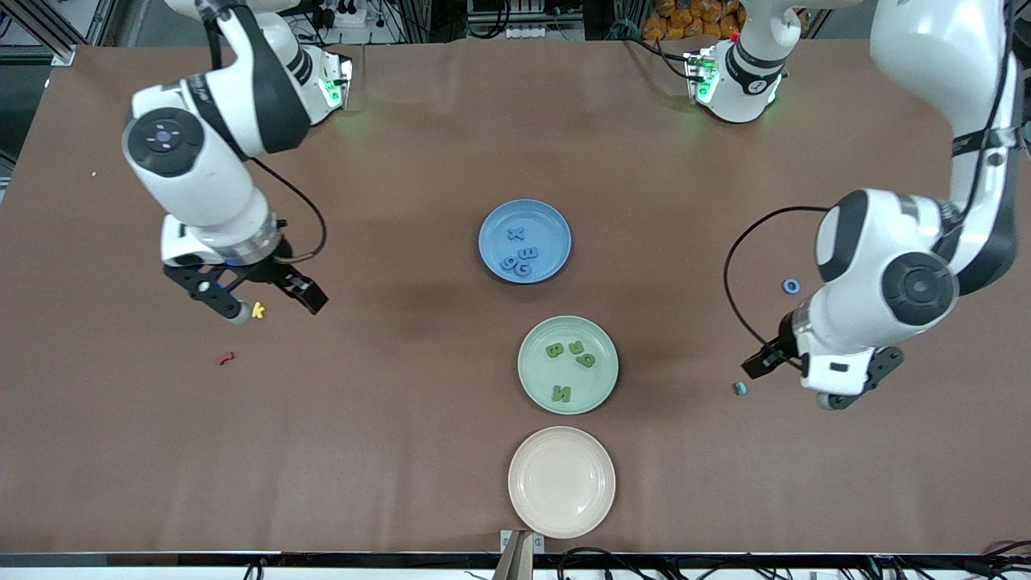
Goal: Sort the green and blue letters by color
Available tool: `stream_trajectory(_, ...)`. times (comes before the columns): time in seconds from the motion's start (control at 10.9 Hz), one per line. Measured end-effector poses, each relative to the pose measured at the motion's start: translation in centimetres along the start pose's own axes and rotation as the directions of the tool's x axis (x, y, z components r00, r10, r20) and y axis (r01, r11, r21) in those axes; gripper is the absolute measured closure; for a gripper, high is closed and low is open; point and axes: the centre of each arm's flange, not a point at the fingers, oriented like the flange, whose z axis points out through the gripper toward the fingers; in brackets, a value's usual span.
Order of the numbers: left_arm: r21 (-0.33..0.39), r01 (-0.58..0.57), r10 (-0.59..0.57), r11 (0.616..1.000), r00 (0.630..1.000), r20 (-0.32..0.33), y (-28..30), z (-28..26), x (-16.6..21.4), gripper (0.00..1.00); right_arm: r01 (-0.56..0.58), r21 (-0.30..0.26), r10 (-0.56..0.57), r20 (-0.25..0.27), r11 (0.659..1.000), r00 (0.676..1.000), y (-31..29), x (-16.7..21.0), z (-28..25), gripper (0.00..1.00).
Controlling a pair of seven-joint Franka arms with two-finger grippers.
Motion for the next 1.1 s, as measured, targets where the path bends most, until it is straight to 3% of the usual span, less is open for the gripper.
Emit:
stream_trajectory(0.18, 0.005, -0.037, 0.037, 0.999, 0.999, 0.028, -3.1, -1.7, -0.5, 0.00, 0.114, -0.022, -0.114, 0.005, 0.993, 0.993, 3.1, 2.6, -0.7, 0.00)
stream_trajectory(0.46, 0.033, -0.155, 0.154, 0.987, 0.987, 0.037, -7.8, -2.7, -4.8, 0.00, 0.241, -0.038, -0.241, 0.000, 0.970, 0.971, 7.9, 6.4, -2.1, 0.00)
stream_trajectory(0.74, -0.011, -0.249, 0.250, 0.968, 0.968, 0.032, -14.0, -5.6, -7.0, 0.00, 0.324, -0.058, -0.325, 0.002, 0.944, 0.946, 11.7, 9.1, -4.4, 0.00)
stream_trajectory(0.92, -0.020, -0.280, 0.280, 0.960, 0.960, 0.000, -15.9, -7.5, -8.2, 0.00, 0.343, -0.063, -0.343, 0.007, 0.937, 0.939, 13.3, 10.4, -6.0, 0.00)
stream_trajectory(1.1, -0.050, -0.300, 0.295, 0.953, 0.952, -0.081, -15.1, -10.8, -8.7, 0.00, 0.342, -0.034, -0.342, 0.006, 0.939, 0.940, 14.4, 11.1, -7.7, 0.00)
